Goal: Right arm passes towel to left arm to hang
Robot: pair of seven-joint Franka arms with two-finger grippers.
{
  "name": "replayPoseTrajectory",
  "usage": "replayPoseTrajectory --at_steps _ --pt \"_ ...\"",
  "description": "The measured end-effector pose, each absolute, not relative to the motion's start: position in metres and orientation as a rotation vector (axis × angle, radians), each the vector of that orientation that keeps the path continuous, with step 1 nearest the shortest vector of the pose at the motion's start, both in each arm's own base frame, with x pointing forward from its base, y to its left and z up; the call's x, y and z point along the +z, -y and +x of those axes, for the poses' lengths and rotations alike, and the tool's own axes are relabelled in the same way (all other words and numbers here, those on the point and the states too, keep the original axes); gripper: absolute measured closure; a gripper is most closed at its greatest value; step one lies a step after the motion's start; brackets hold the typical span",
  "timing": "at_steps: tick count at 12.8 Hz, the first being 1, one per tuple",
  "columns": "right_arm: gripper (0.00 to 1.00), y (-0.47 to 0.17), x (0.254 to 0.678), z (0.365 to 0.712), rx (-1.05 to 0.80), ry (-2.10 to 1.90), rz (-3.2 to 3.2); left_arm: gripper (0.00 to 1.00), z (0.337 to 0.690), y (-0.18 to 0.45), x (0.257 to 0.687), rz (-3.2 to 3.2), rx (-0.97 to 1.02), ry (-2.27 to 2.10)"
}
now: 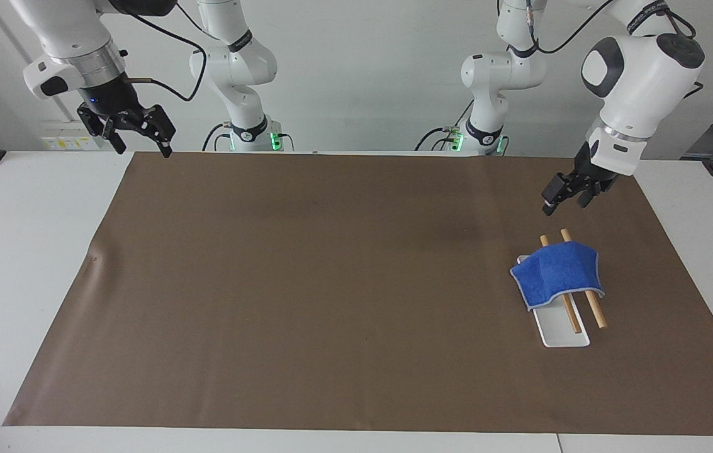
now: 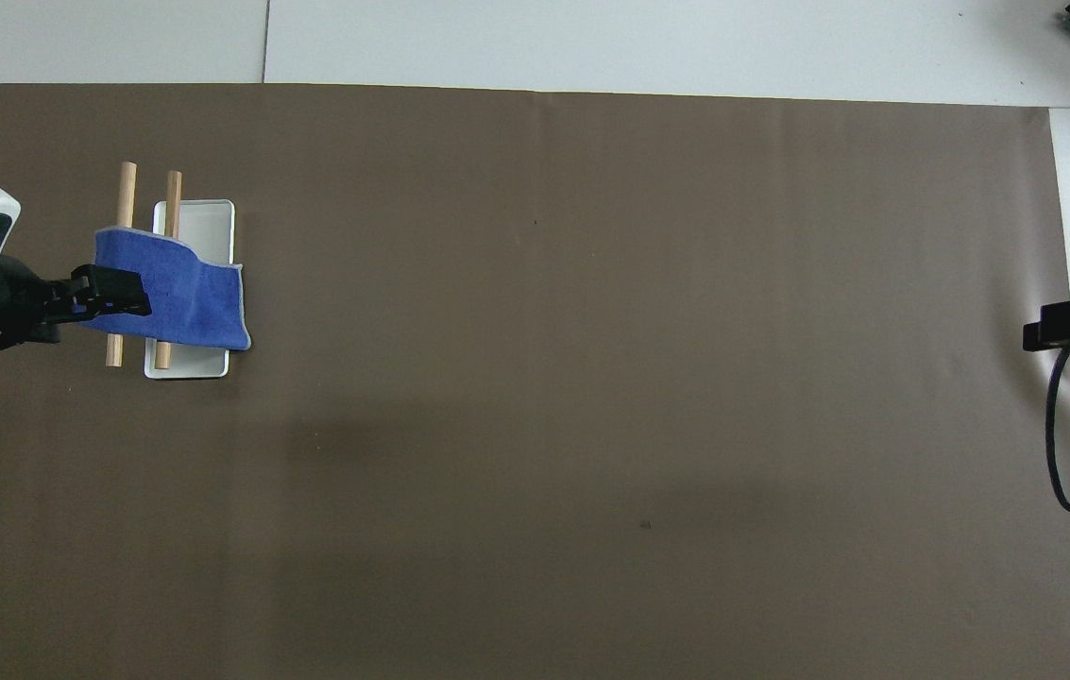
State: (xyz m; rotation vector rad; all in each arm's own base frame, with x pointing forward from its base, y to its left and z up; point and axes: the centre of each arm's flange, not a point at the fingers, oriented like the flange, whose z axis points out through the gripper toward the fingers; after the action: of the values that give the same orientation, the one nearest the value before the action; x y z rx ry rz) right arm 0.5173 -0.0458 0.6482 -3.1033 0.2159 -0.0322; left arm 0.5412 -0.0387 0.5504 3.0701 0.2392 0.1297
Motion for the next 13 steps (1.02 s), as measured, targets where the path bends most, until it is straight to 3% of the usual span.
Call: replayPoseTrajectory --at_steps 8,13 --pt "0.0 0.046 0.648 0.517 -0.032 -0.216 -3.103 0.0 0.557 0.04 0.62 3.114 0.052 -0.117" --pt "0.0 0.046 0.648 0.517 -0.032 -0.216 -3.103 0.0 0.557 0.043 0.626 3.115 0.038 -0.107"
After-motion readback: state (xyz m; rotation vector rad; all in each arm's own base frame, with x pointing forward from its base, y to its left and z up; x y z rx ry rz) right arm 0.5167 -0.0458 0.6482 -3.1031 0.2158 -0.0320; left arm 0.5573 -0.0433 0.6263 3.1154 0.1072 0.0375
